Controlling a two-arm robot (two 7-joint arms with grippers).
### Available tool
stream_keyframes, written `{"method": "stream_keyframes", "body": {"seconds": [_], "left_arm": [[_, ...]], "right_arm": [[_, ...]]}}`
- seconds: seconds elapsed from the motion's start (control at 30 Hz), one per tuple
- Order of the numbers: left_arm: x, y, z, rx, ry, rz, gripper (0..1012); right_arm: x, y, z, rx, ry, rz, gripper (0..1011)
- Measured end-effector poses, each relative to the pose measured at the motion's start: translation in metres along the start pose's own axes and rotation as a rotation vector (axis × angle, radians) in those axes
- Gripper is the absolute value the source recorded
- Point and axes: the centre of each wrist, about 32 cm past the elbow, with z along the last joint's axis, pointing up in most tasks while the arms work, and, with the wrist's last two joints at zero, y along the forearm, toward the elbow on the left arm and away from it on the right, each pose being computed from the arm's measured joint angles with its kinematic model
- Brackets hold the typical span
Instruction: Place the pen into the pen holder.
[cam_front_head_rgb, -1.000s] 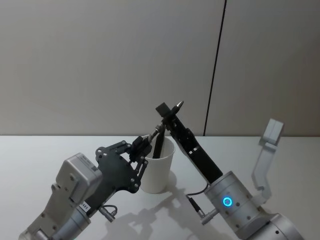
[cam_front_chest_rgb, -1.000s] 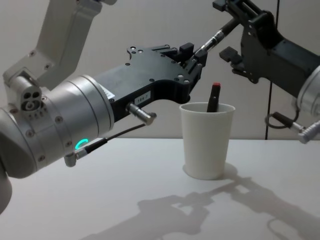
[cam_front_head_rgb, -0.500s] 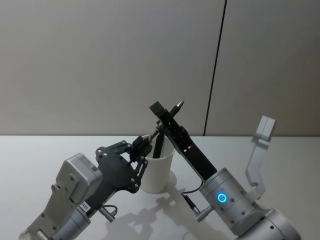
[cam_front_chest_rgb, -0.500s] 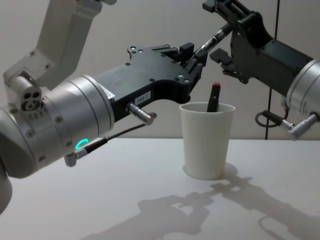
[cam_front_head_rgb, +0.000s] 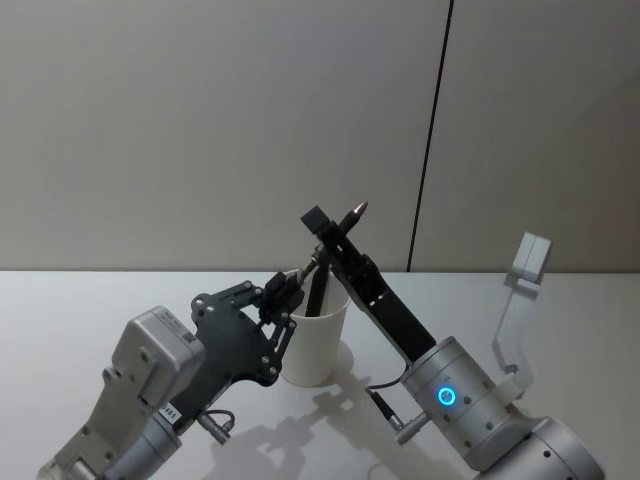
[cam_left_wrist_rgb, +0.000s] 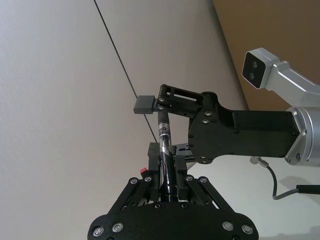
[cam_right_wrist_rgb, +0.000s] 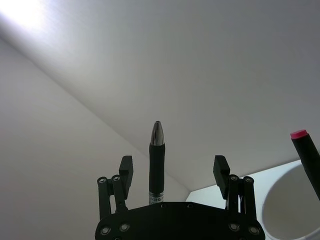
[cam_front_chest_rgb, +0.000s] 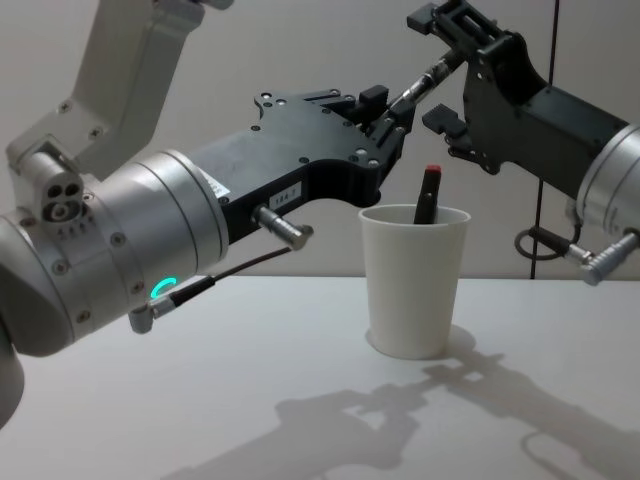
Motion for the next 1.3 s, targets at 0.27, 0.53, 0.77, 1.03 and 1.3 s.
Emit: {"method": "stream_keyframes", "body": {"seconds": [0.27, 0.53, 0.77, 1.03, 1.3], "left_arm": [[0.0, 0.0, 0.0, 0.0, 0.0, 0.0, 199], [0.0, 0.0, 0.0, 0.0, 0.0, 0.0, 197], [0.0, 0.0, 0.0, 0.0, 0.0, 0.0, 197], [0.0, 0.0, 0.0, 0.0, 0.0, 0.0, 197], [0.0, 0.0, 0.0, 0.0, 0.0, 0.0, 192]], "right_arm": [[0.0005, -0.0004, 0.0006, -0.002, 0.0, -0.002, 945], [0.0008, -0.0006, 0.001, -0.003, 0.0, -0.003, 743], [0.0009, -0.0005, 0.001, -0.004, 0.0, -0.004, 531], [0.001, -0.0007, 0.0012, -0.004, 0.001, -0.005, 283], [0.0011, -0.0008, 0.0014, -0.004, 0.0, -0.005, 153]]}}
